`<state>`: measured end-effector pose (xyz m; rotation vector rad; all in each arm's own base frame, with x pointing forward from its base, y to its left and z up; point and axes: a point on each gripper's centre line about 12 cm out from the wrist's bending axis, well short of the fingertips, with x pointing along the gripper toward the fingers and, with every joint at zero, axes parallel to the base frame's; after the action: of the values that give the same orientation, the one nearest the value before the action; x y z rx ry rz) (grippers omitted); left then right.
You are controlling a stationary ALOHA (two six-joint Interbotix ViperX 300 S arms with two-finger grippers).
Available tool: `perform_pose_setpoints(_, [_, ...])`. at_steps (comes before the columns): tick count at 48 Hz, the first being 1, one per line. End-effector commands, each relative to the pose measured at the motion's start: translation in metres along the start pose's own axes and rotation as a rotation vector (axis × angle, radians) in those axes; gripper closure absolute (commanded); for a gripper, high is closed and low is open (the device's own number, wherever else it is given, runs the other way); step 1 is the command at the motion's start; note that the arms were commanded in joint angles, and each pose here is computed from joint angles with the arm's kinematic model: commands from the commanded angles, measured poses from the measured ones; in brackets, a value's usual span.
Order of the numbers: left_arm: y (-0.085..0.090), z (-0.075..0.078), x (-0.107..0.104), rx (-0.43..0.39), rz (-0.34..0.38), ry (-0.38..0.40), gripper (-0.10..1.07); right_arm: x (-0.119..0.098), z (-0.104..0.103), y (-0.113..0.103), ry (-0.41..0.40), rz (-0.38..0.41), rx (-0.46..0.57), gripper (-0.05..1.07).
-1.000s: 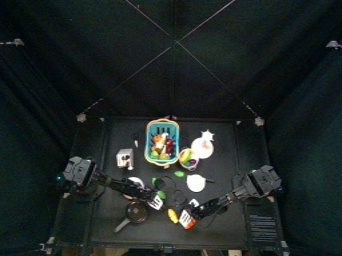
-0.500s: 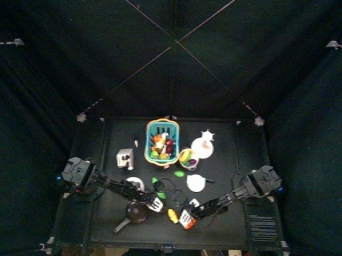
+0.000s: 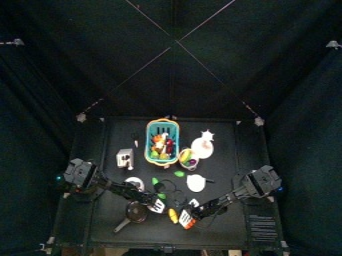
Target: Place corn onto table for cut
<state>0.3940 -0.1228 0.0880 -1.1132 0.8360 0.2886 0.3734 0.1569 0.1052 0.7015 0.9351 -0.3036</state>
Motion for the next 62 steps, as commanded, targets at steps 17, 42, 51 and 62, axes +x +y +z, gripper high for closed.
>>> perform_pose_setpoints(17, [-0.009,0.006,0.000,-0.001,-0.026,-0.015,0.26,-0.012,0.006,0.015,-0.018,0.049,0.004,0.64])
perform_pose_setpoints(42, [-0.007,0.014,0.002,0.004,-0.029,-0.031,0.26,-0.012,0.004,0.023,-0.018,0.063,-0.003,0.64])
perform_pose_setpoints(51, [-0.006,0.017,0.002,0.013,-0.027,-0.037,0.26,-0.012,0.004,0.024,-0.017,0.066,-0.005,0.64])
perform_pose_setpoints(62, [-0.005,0.023,-0.001,0.045,-0.030,-0.045,0.26,-0.015,0.003,0.023,-0.018,0.067,-0.009,0.64])
